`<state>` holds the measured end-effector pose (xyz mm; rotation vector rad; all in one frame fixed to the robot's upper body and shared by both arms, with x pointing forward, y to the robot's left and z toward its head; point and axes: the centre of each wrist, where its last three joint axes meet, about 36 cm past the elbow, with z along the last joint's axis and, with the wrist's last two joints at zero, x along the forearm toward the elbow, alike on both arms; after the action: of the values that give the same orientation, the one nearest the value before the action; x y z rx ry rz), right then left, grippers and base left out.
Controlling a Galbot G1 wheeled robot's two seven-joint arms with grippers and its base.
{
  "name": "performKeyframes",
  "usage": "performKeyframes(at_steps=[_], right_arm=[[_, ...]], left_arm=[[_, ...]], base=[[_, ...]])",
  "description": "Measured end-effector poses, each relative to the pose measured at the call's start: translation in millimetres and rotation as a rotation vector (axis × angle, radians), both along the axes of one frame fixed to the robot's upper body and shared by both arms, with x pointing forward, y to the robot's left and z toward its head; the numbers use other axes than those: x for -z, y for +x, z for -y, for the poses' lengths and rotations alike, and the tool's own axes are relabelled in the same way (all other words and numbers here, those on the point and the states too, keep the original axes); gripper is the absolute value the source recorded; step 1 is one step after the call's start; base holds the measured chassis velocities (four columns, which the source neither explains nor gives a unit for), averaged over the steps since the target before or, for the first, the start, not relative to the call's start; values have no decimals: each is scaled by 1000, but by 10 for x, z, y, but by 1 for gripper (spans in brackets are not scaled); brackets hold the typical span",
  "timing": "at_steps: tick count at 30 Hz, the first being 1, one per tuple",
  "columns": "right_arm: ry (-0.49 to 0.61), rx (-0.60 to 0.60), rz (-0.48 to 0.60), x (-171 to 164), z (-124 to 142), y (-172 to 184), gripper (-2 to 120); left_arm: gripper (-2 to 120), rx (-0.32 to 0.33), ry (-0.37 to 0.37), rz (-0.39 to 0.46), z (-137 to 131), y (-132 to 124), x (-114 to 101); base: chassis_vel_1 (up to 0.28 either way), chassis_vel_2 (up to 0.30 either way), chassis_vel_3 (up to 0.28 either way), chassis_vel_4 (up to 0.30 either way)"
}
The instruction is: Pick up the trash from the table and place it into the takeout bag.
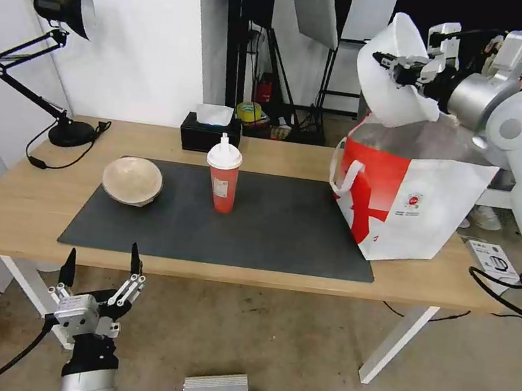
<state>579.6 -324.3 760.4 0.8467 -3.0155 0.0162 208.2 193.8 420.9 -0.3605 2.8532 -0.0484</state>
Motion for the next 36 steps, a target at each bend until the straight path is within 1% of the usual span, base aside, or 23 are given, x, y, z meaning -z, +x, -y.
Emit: performKeyframes(at_steps=[5,7,13,16,17,19,21,23,26,36], right_arm=[[2,3,-4,15,6,12,0],[11,8,-23,133,13,34,0],[18,18,-41,268,36,43,0],[33,24,-65,410,52,52,0],[39,31,-83,511,68,58,0],[39,32,-84,516,69,58,0],[50,46,-109,673,115,49,0],[53,49,-114,713,128,43,0],[61,54,-137,870,154,-8,0],[65,56,-156,967,162,-92,0]], left_arm=[[100,1,-4,1,-5,14,8],[100,1,-5,-2,-10,22,24],[100,2,-3,-6,-9,20,37],[100,7,1,-9,4,9,42],[100,7,0,-8,7,9,35],[100,7,0,-8,7,9,34],[100,8,1,-5,5,8,24],[100,9,1,-5,4,7,21],[100,8,1,-2,2,0,2],[100,4,-2,1,12,-11,-20]], base=[[0,0,0,0],[0,0,0,0],[0,0,0,0],[0,0,0,0],[0,0,0,0],[0,0,0,0],[0,0,0,0],[0,0,0,0],[0,0,0,0],[0,0,0,0]])
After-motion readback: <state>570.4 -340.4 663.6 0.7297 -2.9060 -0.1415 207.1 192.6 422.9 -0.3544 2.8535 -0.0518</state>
